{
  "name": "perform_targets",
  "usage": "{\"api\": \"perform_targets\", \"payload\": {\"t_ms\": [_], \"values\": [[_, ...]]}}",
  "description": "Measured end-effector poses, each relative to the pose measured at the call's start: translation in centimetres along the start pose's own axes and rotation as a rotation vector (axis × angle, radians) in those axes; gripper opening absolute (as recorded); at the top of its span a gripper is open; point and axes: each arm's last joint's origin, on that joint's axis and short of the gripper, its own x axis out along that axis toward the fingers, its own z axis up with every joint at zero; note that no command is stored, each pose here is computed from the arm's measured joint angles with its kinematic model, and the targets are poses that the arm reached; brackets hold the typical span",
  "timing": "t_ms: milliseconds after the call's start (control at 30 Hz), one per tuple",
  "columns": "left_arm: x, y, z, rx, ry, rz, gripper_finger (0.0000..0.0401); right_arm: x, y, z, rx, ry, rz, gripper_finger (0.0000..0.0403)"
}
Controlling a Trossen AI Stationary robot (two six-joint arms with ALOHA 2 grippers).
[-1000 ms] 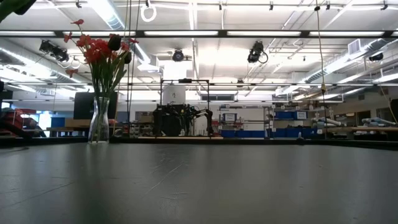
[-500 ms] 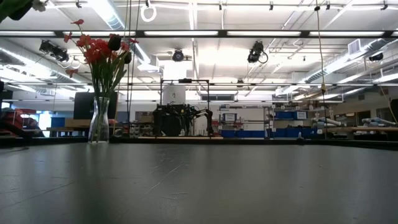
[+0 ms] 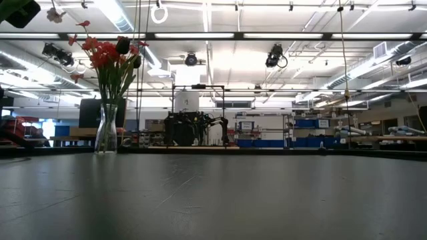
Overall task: Sort flowers into vase by color
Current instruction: Put the white flowers into the yellow vase
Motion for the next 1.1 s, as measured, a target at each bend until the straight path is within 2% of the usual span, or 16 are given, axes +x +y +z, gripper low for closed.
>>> {"api": "perform_targets", "payload": {"t_ms": [233, 800, 1100], "values": [[0.6, 0.3, 0.4, 0.054, 0.119, 0.104, 0.0229, 0.0, 0.0, 0.0, 0.0, 0.0, 0.0, 0.013], [1.1, 0.3, 0.8, 0.116, 0.144, 0.076, 0.0229, 0.0, 0.0, 0.1, 0.002, -0.008, 0.001, 0.013], [1.0, 0.3, 1.2, 0.118, 0.259, 0.118, 0.0229, 0.0, 0.0, 0.1, 0.002, -0.008, 0.001, 0.013]]}}
